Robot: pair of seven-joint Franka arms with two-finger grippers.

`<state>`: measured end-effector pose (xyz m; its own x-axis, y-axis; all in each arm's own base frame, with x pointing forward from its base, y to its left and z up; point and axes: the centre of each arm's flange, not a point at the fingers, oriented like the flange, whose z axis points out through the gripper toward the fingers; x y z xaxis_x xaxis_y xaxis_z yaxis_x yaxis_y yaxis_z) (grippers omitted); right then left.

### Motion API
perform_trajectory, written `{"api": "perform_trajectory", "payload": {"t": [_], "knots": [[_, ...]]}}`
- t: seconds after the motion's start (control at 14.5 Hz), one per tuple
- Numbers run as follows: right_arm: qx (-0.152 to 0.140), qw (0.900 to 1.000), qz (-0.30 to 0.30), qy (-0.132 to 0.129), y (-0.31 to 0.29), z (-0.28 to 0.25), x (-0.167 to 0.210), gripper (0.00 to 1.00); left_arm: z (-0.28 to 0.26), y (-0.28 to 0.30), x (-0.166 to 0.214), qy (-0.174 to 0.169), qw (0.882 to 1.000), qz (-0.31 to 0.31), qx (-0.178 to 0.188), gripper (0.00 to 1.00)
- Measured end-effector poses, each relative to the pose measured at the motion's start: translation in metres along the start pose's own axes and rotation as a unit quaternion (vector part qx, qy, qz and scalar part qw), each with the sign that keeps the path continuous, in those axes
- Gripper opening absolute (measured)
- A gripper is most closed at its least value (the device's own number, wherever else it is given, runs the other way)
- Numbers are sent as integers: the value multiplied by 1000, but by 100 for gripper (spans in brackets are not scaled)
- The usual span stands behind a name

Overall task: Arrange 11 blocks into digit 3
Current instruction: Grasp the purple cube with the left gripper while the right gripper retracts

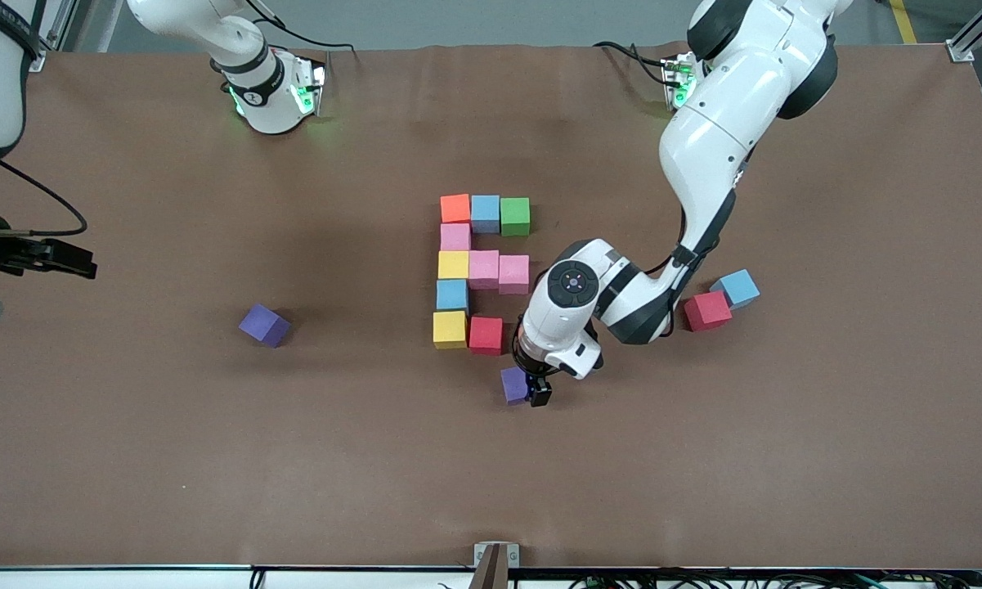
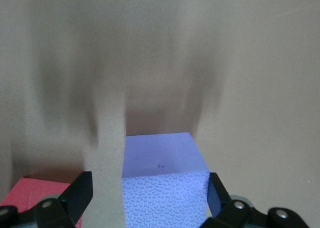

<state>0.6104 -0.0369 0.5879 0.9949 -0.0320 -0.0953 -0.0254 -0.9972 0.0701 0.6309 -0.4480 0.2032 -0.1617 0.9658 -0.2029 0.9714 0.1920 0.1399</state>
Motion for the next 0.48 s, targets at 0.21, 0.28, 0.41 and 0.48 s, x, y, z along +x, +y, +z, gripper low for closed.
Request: {"api": "perform_trajectory", "payload": {"t": [0.21,0.28,0.41,0.48], "knots": [[0,1000,-4,8,-5,-21,-4,100,2,1,0,-3,1000,-1,-2,86],[0,1000,-7,6,-8,-21,-5,100,1,2,0,-4,1000,-1,-3,74],[0,1000,-12,3,-15,-20,-5,100,0,3,-1,-5,1000,-2,-4,60],[1,1000,-14,0,-17,-20,-6,100,-2,4,-2,-5,1000,-2,-5,60]]}}
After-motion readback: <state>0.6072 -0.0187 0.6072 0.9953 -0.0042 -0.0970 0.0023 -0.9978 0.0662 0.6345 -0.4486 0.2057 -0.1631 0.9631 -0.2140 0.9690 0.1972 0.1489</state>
